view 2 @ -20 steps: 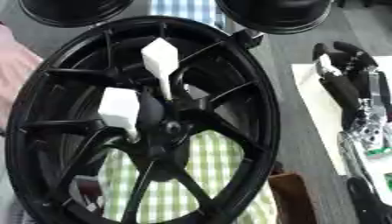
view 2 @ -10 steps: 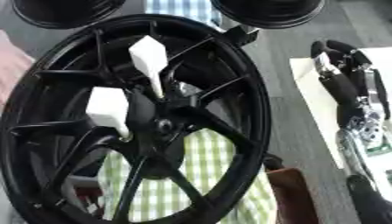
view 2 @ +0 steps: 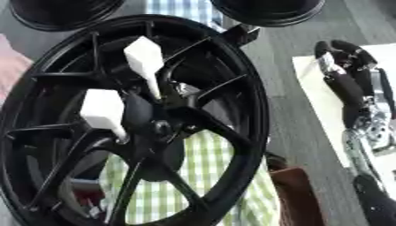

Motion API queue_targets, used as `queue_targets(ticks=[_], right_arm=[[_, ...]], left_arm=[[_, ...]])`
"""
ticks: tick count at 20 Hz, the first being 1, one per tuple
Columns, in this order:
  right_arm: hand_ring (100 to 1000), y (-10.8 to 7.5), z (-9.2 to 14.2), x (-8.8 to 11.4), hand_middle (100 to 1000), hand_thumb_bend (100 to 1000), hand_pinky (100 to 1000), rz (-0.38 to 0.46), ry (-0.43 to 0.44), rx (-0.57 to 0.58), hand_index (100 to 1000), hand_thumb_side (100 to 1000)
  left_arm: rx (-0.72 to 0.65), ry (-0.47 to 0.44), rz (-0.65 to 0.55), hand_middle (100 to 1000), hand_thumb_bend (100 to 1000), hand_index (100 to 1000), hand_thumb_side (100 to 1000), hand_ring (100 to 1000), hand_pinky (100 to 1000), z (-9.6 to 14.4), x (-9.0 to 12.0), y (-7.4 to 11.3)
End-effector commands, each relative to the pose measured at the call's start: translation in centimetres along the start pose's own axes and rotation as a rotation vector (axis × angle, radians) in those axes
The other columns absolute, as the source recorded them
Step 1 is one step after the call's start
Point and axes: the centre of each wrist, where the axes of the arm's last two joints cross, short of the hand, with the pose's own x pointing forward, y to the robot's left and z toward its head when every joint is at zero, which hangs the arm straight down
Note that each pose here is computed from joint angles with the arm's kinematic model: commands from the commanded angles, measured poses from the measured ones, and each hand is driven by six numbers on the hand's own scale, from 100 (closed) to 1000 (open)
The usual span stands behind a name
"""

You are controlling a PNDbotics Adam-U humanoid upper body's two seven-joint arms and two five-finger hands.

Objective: Pull the pin out of the wheel hub.

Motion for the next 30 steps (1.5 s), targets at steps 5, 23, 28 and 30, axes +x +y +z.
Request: queue_targets(ticks=[5,23,28,30], right_arm=[[732,-0.6,-0.3,0.7,610,359,854,0.047,-0.024,0.007,757,379],[733,-0.7,0.0,0.3,610,359,854,0.061,-0.009,-0.008,759,389],[732,-0.6,0.0,0.2,610,358,854,0.056,-0.008,-0.009,759,391],[732,-0.6,0.0,0.2,610,358,854,0.054,-0.007,-0.01,759,393]], left_arm=[[-0.155,-0.069,-0.029,692,443,822,592,717,781,-2.4,3.7,-1.2],[-0.433,-0.103,-0.052,726,461,837,618,745,796,-4.1,7.1,-0.7],[-0.507,-0.048,-0.069,736,477,833,602,752,802,-3.9,6.4,-1.4],[-0.544,-0.036,-0.08,744,479,833,599,759,808,-3.9,6.3,-1.6]])
